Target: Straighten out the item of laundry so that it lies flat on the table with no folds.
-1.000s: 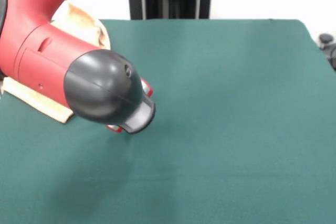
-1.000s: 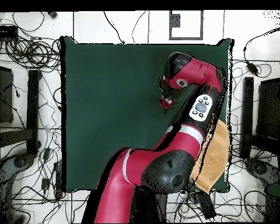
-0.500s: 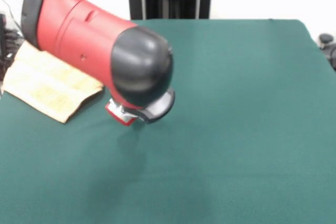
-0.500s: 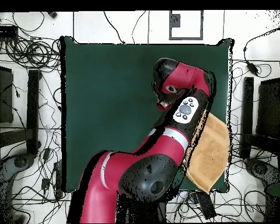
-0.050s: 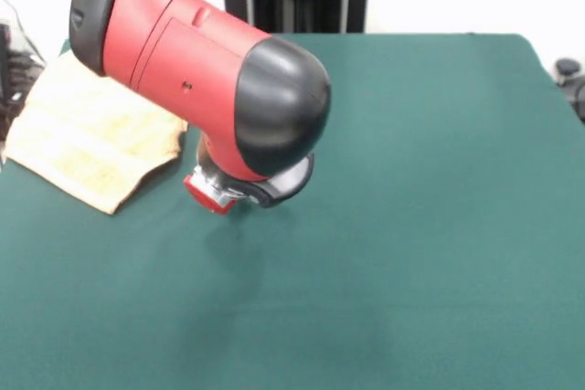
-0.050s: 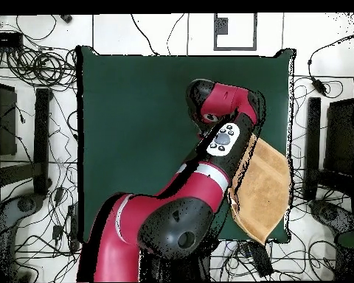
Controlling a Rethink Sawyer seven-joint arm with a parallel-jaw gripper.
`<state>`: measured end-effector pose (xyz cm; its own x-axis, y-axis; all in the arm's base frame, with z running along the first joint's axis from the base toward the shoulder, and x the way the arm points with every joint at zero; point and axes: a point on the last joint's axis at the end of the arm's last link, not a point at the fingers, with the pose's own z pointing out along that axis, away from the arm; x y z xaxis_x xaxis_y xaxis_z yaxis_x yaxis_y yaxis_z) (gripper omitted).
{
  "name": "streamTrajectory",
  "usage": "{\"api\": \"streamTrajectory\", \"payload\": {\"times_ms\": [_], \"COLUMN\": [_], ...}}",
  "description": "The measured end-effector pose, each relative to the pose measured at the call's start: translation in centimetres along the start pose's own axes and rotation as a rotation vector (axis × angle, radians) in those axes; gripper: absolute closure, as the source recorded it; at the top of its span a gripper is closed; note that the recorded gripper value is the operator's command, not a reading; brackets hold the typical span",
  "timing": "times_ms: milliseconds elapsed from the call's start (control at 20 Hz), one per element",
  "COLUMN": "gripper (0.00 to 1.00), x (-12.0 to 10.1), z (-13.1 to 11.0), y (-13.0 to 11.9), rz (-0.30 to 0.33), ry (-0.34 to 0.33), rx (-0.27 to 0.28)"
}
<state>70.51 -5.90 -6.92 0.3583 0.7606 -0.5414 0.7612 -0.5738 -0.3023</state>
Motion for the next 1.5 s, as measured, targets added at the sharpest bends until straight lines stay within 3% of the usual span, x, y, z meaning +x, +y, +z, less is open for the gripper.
{"api": "streamTrajectory", "payload": {"times_ms": [50,100,700,1400,1450,1500], "gripper": [1.0,0.0,0.0,0.0,1.0,1.0], "x": [-0.1,-0.2,-3.0,-6.7,-7.7,-7.8], "z": [0.0,0.0,1.6,3.0,3.3,3.4], "y": [0.0,-0.1,0.8,1.9,2.0,2.0], "rz": [-0.004,-0.007,-0.098,-0.176,-0.172,-0.172], "ry": [0.0,0.0,-0.085,-0.084,-0.091,-0.092], "rx": [-0.001,-0.002,-0.059,-0.056,-0.064,-0.065]}}
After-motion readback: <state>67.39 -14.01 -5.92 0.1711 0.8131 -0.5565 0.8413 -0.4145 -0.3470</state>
